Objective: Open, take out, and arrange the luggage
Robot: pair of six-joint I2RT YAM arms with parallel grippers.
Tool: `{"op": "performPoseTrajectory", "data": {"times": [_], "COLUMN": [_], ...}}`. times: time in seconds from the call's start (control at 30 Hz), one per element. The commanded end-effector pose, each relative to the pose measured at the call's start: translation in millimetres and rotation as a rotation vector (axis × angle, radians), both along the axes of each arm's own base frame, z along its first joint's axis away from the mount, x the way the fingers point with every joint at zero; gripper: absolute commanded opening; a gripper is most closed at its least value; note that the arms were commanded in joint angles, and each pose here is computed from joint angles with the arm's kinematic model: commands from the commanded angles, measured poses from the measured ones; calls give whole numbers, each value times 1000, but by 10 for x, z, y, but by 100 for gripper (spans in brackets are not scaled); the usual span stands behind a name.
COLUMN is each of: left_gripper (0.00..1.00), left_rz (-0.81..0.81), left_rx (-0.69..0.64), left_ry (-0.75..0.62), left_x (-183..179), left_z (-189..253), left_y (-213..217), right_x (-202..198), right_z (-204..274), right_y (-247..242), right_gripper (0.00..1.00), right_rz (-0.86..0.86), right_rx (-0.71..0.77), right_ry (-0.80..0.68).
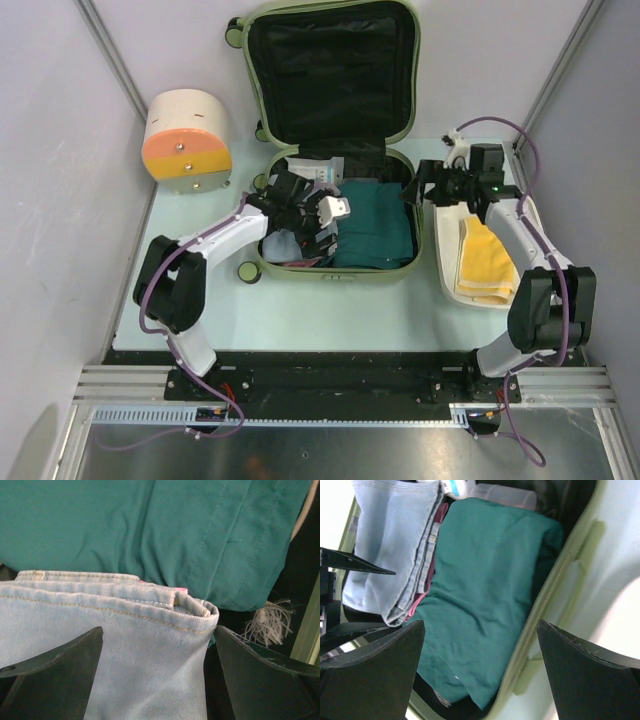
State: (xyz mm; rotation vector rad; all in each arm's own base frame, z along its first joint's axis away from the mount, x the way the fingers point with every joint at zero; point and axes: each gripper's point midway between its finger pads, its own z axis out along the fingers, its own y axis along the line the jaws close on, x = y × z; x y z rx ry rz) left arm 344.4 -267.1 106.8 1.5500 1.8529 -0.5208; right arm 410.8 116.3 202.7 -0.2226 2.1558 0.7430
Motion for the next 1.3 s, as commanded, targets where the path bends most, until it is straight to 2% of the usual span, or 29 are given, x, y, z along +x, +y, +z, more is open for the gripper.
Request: {"op": "performPoseTrajectory", "data": {"times": [0.0,0.03,0.07,0.13,0.17,0.23,0.27,0.33,0.37,0.47,0.73,0.9,1.03,1.27], "left_gripper": [95,91,81,73,63,52,40,28,14,3,0,0,0,0], "left_rz": [-91,-86,-68,-42,-16,14,42,55,66,75,123,120,120,110], "left_rx": [-57,-43,-39,-39,-45,-66,-77,-101,-117,-165,-201,-206,-203,-206], "left_ry": [-19,-14,-10,0,9,4,9,-3,-13,-31,-43,-46,-51,-55], "left_x": [-44,-32,3,63,119,201,245,292,314,310,347,335,340,325], "left_z": [127,69,65,48,52,111,138,221,302,496,622,636,627,634], "left_y": [-168,-159,-161,-157,-138,-132,-92,-58,-9,73,332,363,375,375], "right_x": [96,97,70,44,31,-24,-30,-58,-60,-65,-121,-74,-45,33], "right_z": [39,-5,-22,-60,-78,-135,-167,-206,-261,-290,-341,-437,-508,-661], "right_y": [323,408,529,690,746,926,972,1095,1146,1318,1773,1983,2165,2358], "right_gripper": [100,100,100,100,100,100,100,99,99,96,90,90,86,91], "right_rz": [-46,-34,-14,27,39,75,80,95,102,128,193,217,234,218], "right_rx": [76,83,90,104,106,116,117,126,131,175,286,328,343,346], "right_ry": [48,61,70,78,82,102,112,126,140,158,224,249,268,323]}}
